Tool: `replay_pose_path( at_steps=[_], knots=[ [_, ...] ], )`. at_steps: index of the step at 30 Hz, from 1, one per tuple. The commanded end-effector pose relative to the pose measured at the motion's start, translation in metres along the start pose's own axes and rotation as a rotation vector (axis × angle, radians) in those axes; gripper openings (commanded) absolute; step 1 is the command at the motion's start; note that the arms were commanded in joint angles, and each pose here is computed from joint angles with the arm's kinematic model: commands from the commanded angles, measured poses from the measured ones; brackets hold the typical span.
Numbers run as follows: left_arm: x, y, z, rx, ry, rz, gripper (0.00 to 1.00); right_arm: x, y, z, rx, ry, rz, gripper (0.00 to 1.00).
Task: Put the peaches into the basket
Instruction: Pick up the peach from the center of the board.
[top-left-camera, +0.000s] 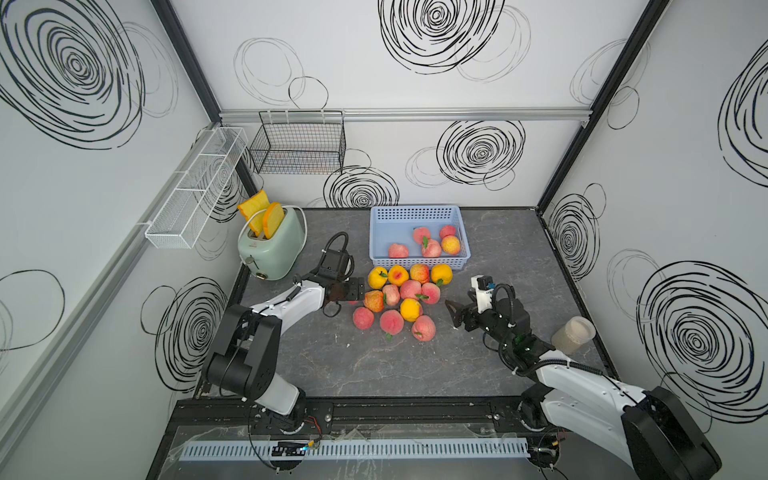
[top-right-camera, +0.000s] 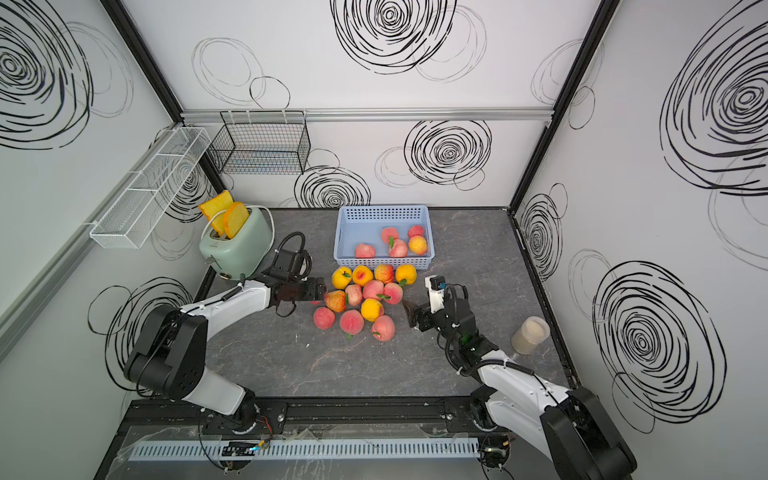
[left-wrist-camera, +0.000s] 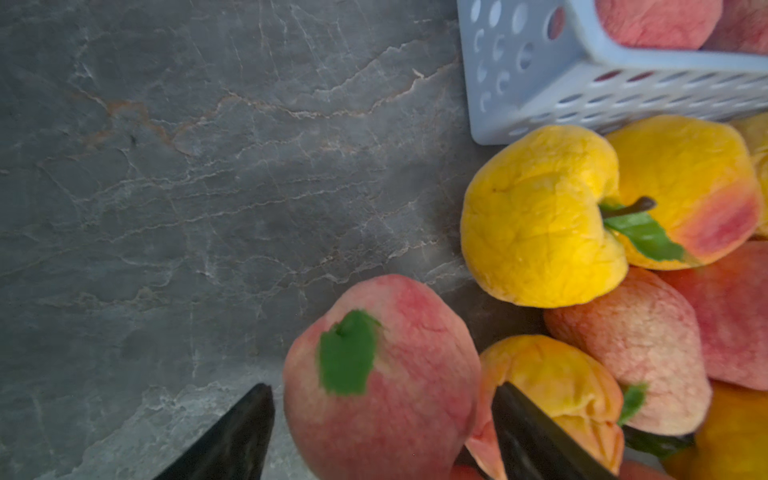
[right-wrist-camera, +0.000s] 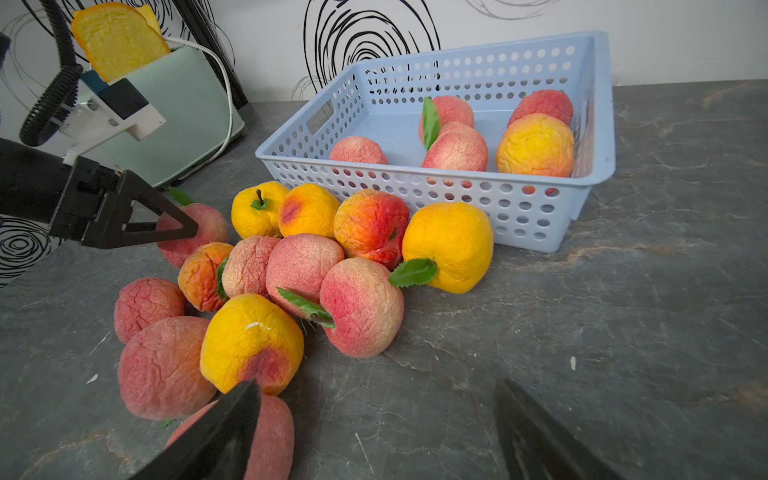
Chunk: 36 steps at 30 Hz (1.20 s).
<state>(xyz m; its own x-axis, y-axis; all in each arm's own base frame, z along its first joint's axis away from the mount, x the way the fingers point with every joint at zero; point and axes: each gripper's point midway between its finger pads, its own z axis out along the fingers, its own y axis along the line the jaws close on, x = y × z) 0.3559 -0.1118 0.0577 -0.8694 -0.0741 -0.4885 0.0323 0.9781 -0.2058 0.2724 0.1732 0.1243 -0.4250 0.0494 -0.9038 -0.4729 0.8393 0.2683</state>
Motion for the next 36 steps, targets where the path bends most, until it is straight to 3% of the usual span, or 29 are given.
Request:
replay_pose_path(
  at_steps=[1,10,21,26,32,36],
  knots=[
    [-0.015,0.002,0.004,-0.002,-0.053,-0.025,0.79,-0.008,0.002,0.000,-0.006,-0.034,-0.010,0.90],
    [-0.015,0.003,-0.001,-0.004,-0.072,-0.027,0.62,-0.007,0.001,0.000,0.000,-0.034,-0.009,0.90],
    [-0.054,-0.031,-0.061,0.050,-0.256,0.037,0.60,-0.011,0.000,-0.002,0.017,-0.053,-0.007,0.90],
    [-0.086,-0.070,-0.091,0.104,-0.349,0.121,0.60,-0.012,-0.002,-0.003,0.031,-0.062,-0.007,0.90],
    [-0.117,-0.110,-0.108,0.212,-0.433,0.183,0.61,-0.014,0.003,-0.007,0.012,-0.083,-0.022,0.88],
    [-0.139,-0.128,-0.109,0.265,-0.478,0.217,0.61,-0.020,0.020,-0.013,-0.082,-0.120,-0.044,0.87]
  ],
)
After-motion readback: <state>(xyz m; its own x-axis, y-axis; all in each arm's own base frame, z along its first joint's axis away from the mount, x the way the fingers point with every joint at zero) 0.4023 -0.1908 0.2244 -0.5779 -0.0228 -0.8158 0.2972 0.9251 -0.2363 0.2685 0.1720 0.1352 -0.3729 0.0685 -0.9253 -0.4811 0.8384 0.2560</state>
